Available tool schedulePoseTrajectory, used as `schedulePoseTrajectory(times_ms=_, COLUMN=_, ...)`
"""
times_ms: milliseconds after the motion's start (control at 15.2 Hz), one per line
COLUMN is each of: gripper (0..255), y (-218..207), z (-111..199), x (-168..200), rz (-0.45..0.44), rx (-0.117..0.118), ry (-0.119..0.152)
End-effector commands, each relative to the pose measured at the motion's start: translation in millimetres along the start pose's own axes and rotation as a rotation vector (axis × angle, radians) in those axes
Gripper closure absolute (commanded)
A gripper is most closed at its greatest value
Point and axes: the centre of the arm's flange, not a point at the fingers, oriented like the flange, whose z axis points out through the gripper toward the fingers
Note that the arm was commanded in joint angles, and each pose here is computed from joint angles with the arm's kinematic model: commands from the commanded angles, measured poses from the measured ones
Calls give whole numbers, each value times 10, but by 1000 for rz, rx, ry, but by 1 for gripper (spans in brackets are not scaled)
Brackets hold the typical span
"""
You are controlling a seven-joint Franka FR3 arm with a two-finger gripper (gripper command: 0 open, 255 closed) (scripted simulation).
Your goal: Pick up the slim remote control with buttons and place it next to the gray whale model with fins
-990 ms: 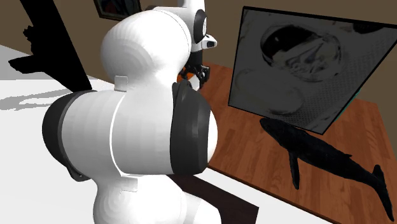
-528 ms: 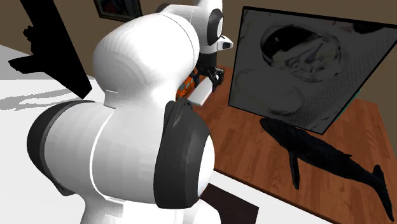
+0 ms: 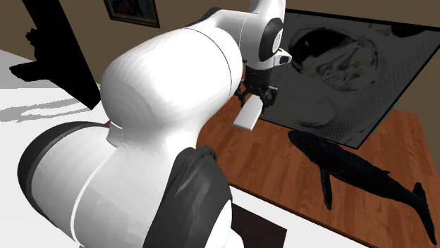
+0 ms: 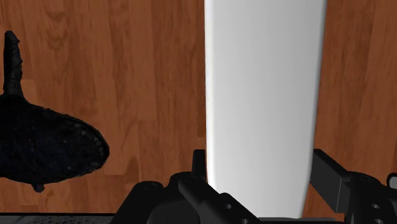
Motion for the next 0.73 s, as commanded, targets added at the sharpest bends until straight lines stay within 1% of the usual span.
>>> schedulePoseTrajectory(times_ms=0, gripper=255, y=263, z=12, x=-71, rz=-2, rx=0, ry=0)
schedulePoseTrajectory(times_ms=66, gripper=255, y=341, z=12, x=-86, rz=-2, rx=0, ry=0)
schedulePoseTrajectory(times_ms=660, gripper=255, y=338, z=487, x=-82, rz=-2, rx=0, ry=0)
